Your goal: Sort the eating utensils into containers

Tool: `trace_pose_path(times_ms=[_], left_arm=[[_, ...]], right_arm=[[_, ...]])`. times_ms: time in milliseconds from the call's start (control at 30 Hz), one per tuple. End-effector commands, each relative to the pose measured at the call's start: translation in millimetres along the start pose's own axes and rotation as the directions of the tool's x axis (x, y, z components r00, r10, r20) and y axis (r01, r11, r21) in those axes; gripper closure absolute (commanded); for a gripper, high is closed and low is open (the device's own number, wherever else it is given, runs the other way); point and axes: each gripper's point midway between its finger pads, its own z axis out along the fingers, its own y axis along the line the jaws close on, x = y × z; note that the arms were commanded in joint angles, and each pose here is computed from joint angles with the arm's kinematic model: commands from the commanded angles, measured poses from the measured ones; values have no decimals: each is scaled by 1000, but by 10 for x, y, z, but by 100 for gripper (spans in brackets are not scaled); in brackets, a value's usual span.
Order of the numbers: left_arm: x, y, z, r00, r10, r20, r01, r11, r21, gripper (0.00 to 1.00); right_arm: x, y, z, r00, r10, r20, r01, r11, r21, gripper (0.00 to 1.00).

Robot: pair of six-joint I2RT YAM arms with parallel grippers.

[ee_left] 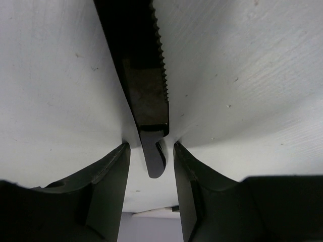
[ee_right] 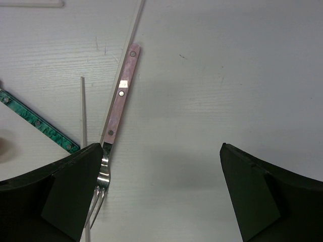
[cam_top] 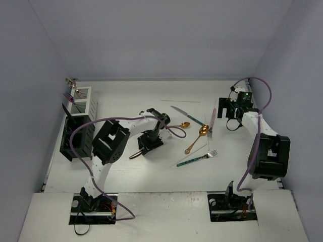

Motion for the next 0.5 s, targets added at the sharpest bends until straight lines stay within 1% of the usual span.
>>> trace_pose_path(times_ms=[0,33,67,133,267,467], left_arm=[[7,26,279,996,45,-80,-44,999,7,64],[-15,27,284,996,46,-83,-45,999,11,65],[-32,38,289,995,46,-87,-45,999,9,69],[-55,47,300,995,44,-91,-44,999,8,79],[-151,67,237,998,36,-59,-36,999,-1,99],[-292,88,-27,999,10,39,-9,1000,-16,100]], right_arm=[[-332,-13,-119,994,1,106,-1,1000,3,0],[-333,-15,-125,994,0,107,-1,1000,4,0],[-334,-15,-127,994,-1,108,0,1000,4,0],[-323,-18,-126,994,-2,105,2,1000,6,0],[-327,-17,-130,994,-1,107,0,1000,6,0],[-342,-10,-146,994,0,112,0,1000,3,0]])
